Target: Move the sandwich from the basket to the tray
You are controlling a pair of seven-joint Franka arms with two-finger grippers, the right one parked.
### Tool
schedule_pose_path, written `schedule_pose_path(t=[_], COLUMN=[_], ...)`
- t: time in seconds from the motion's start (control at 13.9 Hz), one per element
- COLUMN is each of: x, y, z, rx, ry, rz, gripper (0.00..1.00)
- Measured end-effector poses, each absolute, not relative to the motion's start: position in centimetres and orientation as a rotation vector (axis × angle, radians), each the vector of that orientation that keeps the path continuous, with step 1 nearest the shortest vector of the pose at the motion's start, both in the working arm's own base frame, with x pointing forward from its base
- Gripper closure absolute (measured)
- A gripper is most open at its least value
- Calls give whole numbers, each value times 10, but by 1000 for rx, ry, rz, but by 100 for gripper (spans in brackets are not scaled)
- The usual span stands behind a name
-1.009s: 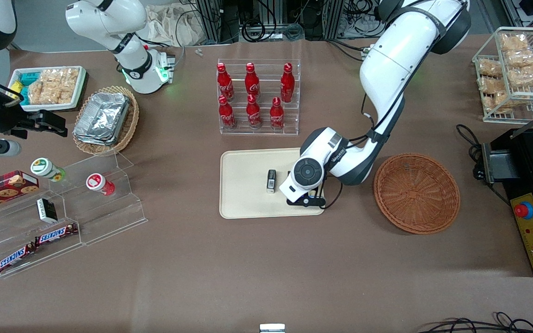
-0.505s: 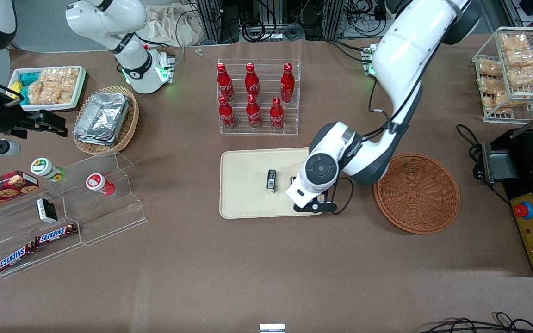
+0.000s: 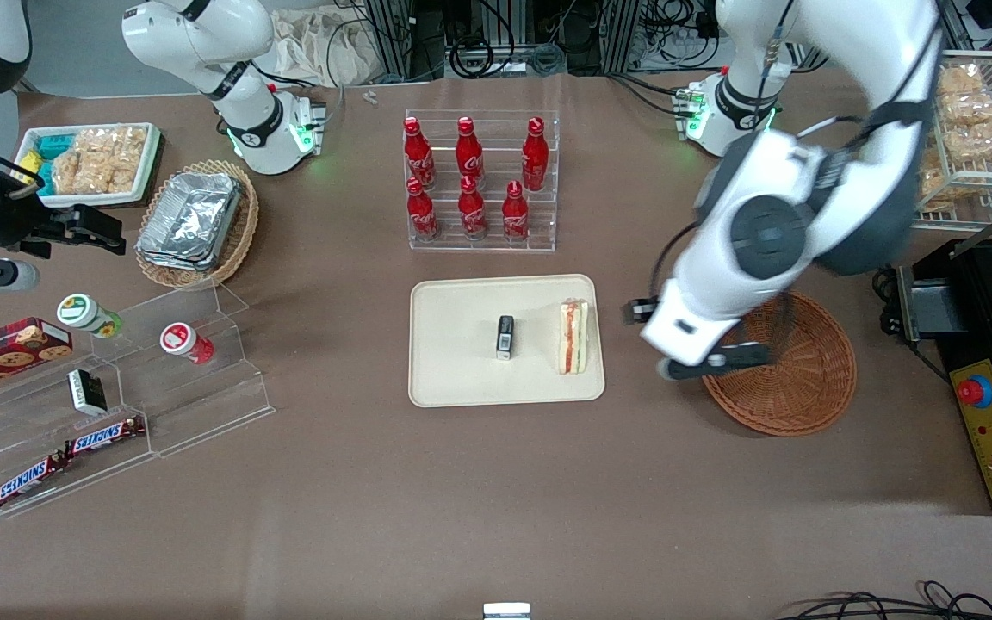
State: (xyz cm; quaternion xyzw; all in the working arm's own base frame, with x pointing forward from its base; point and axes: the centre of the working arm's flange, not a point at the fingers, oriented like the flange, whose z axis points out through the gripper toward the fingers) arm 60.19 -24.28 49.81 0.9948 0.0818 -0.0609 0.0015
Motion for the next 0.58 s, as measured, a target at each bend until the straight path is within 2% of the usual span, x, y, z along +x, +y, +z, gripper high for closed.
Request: schedule_pose_path(t=[0.29, 0.58], x=[599, 590], y=[-138, -56], z=[543, 545], rx=[3128, 3144], ry=[107, -143], rz=[-125, -141], gripper=[0, 0])
